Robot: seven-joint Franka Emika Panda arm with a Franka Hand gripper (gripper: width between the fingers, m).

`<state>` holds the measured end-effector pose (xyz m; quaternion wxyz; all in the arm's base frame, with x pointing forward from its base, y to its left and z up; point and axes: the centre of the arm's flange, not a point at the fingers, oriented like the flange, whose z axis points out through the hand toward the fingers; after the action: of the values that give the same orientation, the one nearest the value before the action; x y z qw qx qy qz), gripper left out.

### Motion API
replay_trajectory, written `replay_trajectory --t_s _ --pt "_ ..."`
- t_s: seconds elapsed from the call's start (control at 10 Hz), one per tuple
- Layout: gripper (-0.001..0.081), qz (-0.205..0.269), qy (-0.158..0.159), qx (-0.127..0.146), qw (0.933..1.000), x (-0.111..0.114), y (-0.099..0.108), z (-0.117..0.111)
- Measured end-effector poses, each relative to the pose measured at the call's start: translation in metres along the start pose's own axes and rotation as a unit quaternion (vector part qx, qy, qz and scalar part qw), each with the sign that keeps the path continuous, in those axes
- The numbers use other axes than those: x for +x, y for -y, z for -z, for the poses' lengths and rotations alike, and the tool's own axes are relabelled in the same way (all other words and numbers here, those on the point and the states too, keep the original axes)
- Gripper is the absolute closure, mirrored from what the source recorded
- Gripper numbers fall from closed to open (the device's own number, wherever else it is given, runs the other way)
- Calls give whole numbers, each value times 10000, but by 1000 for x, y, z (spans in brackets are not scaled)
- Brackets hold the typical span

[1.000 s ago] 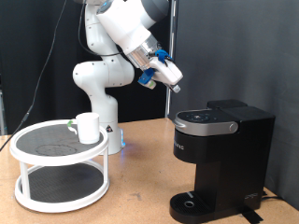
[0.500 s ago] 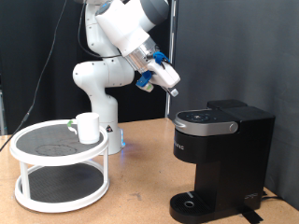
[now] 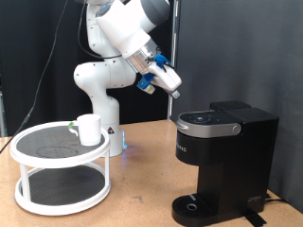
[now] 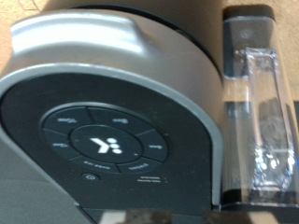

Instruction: Make a cup of coffee with the keurig machine

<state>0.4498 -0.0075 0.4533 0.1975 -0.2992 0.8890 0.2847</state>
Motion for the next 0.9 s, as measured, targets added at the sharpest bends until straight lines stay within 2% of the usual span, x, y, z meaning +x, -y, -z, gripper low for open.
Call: replay_trajectory --t_s 0.2,0.4,0.5,0.6,0.7,0.9 --pt "806 -486 8 -216 9986 4 -2 1" --pt "806 -598 63 -487 9970 7 -7 5" --pt "806 -586 50 -457 9972 7 -6 5" --pt "806 -804 147 -293 9962 7 -3 5" --pt "806 -1141 394 -30 9927 7 2 4" --pt "806 -1802 631 236 9813 23 1 7"
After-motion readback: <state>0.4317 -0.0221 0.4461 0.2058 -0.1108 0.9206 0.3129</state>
